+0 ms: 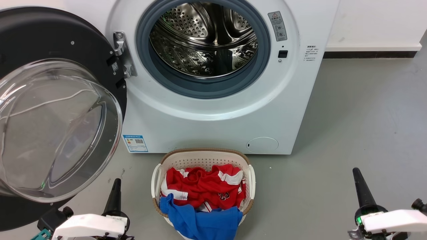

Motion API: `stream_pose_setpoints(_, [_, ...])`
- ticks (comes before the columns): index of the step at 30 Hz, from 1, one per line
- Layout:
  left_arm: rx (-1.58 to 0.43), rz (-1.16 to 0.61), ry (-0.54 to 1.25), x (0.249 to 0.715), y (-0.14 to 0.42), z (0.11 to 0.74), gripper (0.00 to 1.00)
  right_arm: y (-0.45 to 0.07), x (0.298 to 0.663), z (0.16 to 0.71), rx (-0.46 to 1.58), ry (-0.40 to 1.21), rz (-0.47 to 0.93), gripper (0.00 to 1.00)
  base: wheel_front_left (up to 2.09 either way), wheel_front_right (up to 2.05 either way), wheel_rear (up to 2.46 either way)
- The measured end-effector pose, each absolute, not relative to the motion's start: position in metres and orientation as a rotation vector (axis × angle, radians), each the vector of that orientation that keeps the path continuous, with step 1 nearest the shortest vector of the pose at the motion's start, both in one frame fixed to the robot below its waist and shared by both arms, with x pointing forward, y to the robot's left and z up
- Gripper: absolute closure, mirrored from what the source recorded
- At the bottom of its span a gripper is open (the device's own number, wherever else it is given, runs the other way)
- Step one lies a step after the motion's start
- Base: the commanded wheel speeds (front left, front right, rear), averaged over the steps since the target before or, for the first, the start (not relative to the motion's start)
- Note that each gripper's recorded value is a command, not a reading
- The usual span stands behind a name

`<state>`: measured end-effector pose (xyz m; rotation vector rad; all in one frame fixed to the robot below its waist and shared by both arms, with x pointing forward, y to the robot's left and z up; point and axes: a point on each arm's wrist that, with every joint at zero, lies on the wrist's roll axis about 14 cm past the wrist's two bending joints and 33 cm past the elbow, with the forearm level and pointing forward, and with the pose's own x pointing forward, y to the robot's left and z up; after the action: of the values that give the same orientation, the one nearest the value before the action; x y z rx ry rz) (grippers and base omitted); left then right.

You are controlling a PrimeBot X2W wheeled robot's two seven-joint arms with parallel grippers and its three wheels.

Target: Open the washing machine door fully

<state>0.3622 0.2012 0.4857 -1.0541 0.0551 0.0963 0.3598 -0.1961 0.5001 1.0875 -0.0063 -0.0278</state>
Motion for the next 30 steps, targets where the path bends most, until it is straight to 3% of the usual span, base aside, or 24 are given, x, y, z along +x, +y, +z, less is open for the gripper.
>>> stream_pose_setpoints(30, [-1.346,0.058,0.038,0.376,0.201,0.494,1.00,-0.199,0.374,0.500,1.357,0.010,-0.027,1.00,0.00,0.00,0.00])
